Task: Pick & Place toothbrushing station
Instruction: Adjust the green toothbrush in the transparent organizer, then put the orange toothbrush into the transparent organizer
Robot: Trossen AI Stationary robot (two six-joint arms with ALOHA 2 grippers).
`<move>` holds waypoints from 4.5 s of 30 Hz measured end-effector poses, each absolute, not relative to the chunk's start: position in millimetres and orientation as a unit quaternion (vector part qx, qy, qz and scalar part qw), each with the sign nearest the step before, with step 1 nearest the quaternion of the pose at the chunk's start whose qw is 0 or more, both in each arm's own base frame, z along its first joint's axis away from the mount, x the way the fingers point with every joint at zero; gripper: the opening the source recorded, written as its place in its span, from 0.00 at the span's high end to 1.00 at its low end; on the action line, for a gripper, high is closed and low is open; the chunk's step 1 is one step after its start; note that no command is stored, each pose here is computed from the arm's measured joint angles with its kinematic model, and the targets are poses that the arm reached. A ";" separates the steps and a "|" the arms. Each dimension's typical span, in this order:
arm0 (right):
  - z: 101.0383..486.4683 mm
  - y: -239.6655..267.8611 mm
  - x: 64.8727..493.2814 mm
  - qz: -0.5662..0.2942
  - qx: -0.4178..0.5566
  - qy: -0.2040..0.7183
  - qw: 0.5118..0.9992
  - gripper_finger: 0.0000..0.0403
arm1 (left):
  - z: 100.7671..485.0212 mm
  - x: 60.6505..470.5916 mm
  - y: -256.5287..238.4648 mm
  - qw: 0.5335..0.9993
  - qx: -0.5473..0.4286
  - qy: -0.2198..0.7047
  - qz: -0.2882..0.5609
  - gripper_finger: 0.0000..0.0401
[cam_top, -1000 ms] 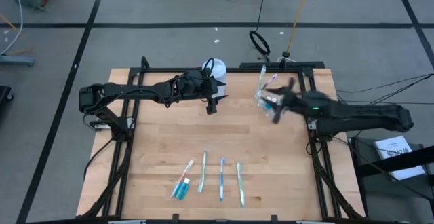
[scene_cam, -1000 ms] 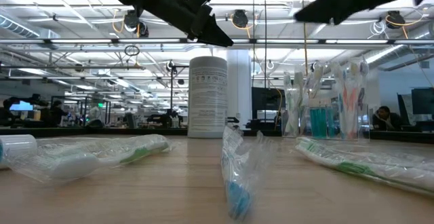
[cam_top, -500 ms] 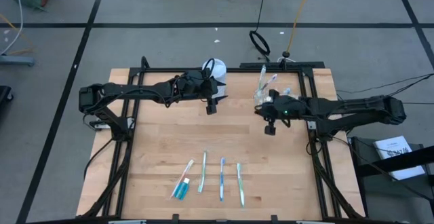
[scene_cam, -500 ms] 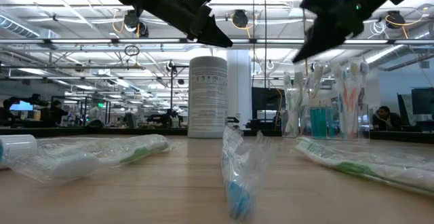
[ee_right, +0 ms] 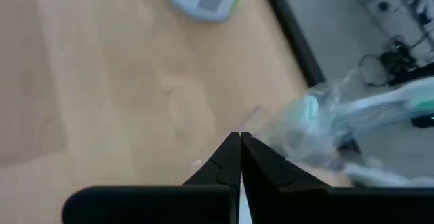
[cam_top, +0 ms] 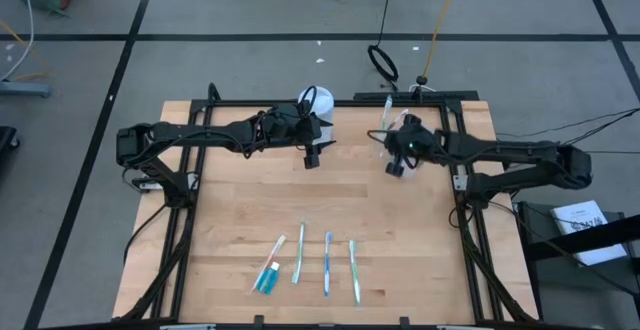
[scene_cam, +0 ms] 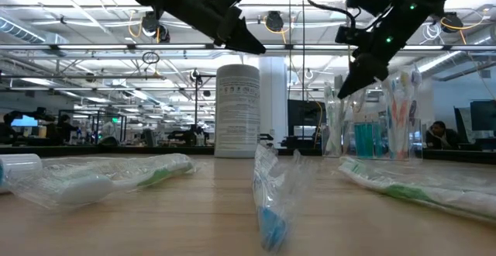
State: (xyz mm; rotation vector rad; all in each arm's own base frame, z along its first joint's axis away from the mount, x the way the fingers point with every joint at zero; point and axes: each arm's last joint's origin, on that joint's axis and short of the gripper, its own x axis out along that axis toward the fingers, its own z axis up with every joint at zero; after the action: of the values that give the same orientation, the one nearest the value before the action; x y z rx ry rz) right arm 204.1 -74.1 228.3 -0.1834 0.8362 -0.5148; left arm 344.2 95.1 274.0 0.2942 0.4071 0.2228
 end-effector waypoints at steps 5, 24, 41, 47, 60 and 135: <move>238.1 -90.0 206.4 -0.281 -0.098 0.348 0.889 1.00 | 273.4 344.0 95.0 0.961 0.151 0.205 0.108 0.42; 259.1 -103.8 191.3 -0.394 -0.102 0.288 0.867 1.00 | 272.0 343.4 94.9 0.959 0.153 0.213 0.106 0.42; 276.4 -41.1 185.5 -0.145 -0.022 0.162 0.976 1.00 | 265.1 321.4 53.8 0.934 0.096 0.343 0.042 0.42; 260.7 -36.5 190.0 -0.129 -0.042 0.157 0.978 1.00 | 254.9 308.9 27.8 0.904 -0.040 0.421 0.055 0.42; 263.9 -36.5 189.3 -0.135 -0.011 0.139 0.981 1.00 | 223.2 293.2 -39.5 0.781 -0.248 0.564 0.104 0.42; 266.6 -28.1 132.6 -0.164 0.010 0.201 0.966 1.00 | 243.1 411.3 123.9 0.972 0.004 -0.181 0.151 0.95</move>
State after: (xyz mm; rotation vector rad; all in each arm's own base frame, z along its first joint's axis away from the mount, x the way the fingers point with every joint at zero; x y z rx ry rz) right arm 132.6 -28.1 266.6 0.0205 0.4061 -0.3319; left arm 411.3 123.9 243.1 0.0083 -0.3662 0.3055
